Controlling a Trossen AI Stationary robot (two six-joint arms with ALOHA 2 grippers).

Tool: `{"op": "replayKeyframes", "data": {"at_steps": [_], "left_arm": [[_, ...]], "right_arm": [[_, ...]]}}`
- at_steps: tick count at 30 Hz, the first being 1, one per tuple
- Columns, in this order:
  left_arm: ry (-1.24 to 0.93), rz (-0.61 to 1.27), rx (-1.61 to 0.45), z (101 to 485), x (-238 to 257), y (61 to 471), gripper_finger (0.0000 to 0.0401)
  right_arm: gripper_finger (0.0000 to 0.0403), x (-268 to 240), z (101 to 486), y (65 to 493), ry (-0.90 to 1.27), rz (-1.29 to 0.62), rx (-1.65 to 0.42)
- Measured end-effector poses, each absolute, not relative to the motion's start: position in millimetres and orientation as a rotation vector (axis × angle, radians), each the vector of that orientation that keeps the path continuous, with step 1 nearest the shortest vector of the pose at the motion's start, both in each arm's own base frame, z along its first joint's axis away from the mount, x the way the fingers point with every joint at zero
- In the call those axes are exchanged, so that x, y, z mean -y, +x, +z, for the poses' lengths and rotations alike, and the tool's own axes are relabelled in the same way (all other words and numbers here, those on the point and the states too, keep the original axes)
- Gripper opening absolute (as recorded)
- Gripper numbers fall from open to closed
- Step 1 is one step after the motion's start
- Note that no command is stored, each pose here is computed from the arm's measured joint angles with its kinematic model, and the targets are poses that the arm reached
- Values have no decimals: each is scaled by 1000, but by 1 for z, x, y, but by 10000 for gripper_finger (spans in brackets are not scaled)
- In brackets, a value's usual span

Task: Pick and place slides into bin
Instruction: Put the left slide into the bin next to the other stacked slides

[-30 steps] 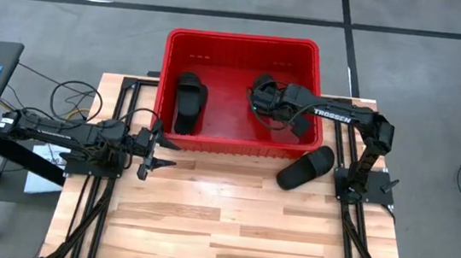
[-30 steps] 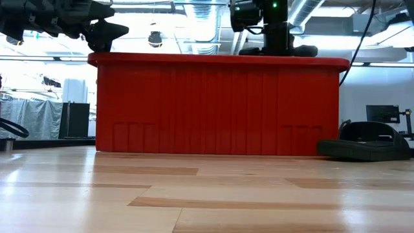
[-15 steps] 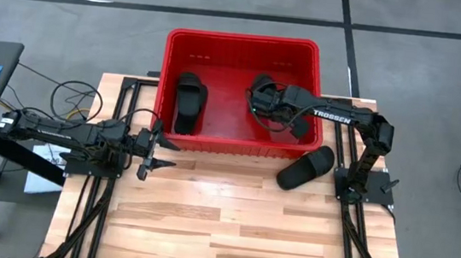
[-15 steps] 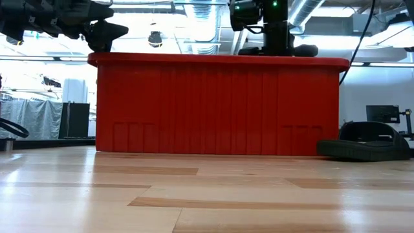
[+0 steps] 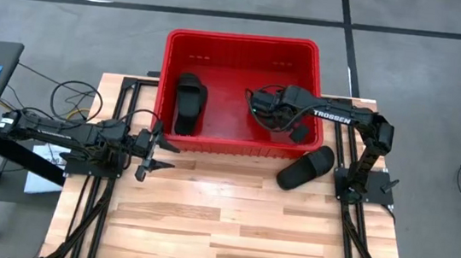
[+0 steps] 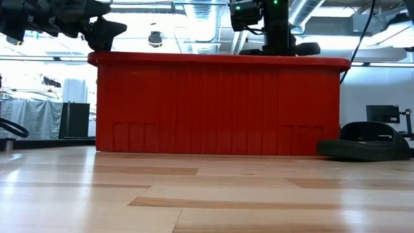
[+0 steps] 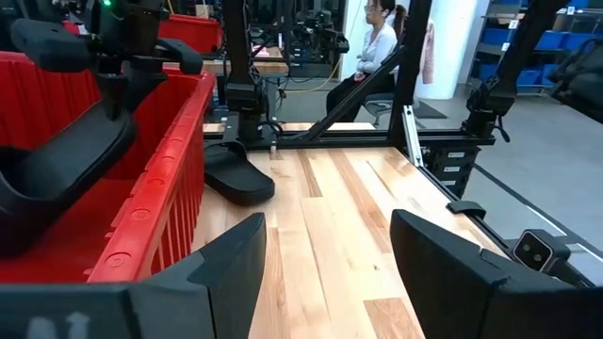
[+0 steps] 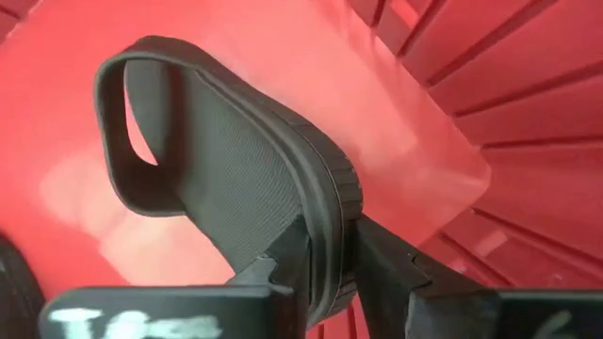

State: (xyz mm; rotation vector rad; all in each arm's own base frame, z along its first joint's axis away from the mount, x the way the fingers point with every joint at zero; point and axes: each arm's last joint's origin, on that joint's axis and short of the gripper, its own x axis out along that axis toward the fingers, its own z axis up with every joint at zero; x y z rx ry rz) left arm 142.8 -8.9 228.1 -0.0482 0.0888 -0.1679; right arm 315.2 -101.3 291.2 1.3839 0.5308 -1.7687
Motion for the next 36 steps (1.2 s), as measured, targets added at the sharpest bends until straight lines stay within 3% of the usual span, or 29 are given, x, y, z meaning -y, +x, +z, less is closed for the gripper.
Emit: {"op": "replayKeyframes", "data": {"at_steps": [27,36], "left_arm": [[-50,-181,-90,228,9,143,219],[-50,-181,-90,228,9,143,219]], "right_arm": [[68,102,291,316,1371,-1742,-561],[120,102,292,316,1363,-1727,-566]]}}
